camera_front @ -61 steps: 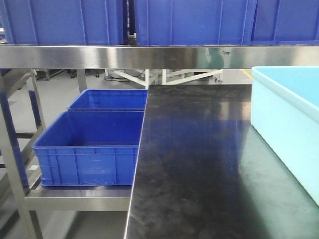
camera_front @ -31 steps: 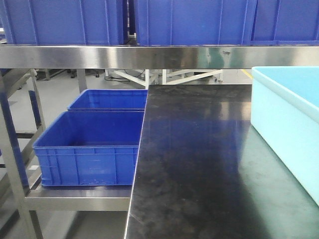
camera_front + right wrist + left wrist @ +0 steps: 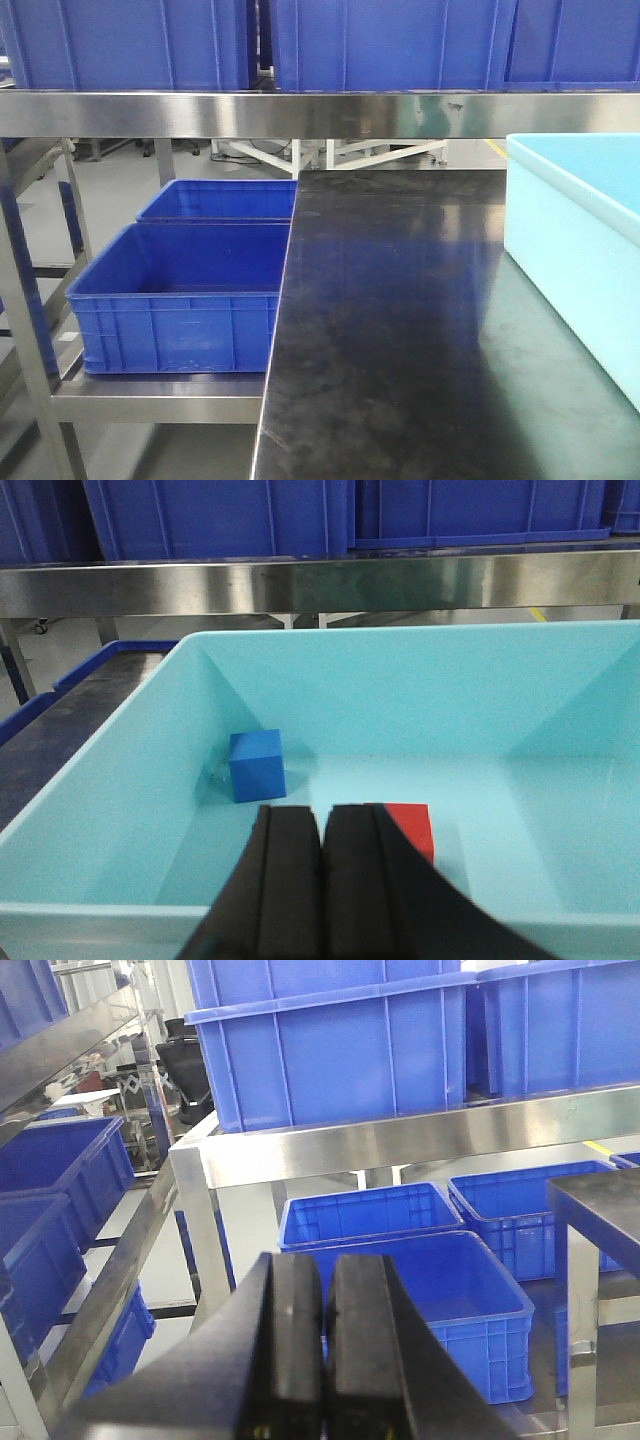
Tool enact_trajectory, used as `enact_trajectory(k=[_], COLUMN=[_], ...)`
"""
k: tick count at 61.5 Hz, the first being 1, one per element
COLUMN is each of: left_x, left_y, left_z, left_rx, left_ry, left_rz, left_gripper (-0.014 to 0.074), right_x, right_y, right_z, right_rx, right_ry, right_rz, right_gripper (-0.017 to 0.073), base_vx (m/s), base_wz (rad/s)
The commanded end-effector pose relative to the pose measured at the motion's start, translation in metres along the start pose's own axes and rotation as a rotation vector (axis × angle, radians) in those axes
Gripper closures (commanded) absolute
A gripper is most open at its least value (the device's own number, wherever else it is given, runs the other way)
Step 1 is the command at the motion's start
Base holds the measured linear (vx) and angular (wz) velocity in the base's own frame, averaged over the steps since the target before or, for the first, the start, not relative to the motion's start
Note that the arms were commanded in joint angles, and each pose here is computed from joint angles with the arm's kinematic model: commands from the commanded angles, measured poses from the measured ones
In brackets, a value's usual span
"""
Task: Pick red cube and place on left shelf
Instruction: 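Lower the right gripper into the light-blue bin toward the red cube, then close the right gripper around the red cube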
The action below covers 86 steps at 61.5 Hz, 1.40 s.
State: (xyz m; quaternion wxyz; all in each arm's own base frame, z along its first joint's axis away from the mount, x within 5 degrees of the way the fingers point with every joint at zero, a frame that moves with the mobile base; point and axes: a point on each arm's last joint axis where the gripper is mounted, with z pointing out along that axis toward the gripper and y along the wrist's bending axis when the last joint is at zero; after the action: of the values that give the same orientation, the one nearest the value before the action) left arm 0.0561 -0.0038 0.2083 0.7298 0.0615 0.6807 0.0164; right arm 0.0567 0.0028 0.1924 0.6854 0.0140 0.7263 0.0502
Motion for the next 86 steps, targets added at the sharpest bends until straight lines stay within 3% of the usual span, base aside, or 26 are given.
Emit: enact_trajectory(k=[1, 21, 34, 51, 56, 68, 72, 86], left_x=[0.000, 0.000, 0.000, 0.000, 0.000, 0.000, 0.000, 0.001], left_y=[0.000, 0.000, 0.000, 0.000, 0.000, 0.000, 0.000, 0.001], left_z=[0.001, 0.001, 0.001, 0.001, 0.001, 0.001, 0.001, 0.001], left_rx=[-0.008, -0.008, -0.008, -0.008, -0.008, -0.008, -0.008, -0.014], left_ry=[-0.052, -0.052, -0.052, -0.052, -0.052, -0.052, -0.052, -0.052], left_rz=[-0.009, -0.009, -0.009, -0.009, -0.009, -0.009, -0.009, -0.009], left_gripper=[0.0488, 0.0488, 0.0488, 0.0488, 0.0488, 0.0488, 0.0488, 0.0488], right_x=[-0.018, -0.032, -0.056, -0.113, -0.129, -0.158, -0.165, -0.166], right_y=[0.002, 0.004, 0.006, 0.011, 0.012, 0.013, 0.013, 0.012], right_z=[-0.004, -0.005, 0.015, 0.064, 0.082, 0.122, 0.132, 0.157], right_rx=[-0.009, -0.025, -0.015, 0.000, 0.007, 0.032, 0.046, 0.079], right_ry=[-0.139, -0.251, -0.139, 0.001, 0.054, 0.204, 0.284, 0.508], right_rz=[-0.018, -0.020, -0.020, -0.019, -0.019, -0.019, -0.019, -0.018], right_gripper=[0.0494, 0.0494, 0.0494, 0.0478, 0.0400, -0.0009, -0.0046, -0.0045], base_vx=[0.00, 0.01, 0.00, 0.00, 0.00, 0.00, 0.00, 0.00], base_wz=[0.00, 0.04, 0.00, 0.00, 0.00, 0.00, 0.00, 0.00])
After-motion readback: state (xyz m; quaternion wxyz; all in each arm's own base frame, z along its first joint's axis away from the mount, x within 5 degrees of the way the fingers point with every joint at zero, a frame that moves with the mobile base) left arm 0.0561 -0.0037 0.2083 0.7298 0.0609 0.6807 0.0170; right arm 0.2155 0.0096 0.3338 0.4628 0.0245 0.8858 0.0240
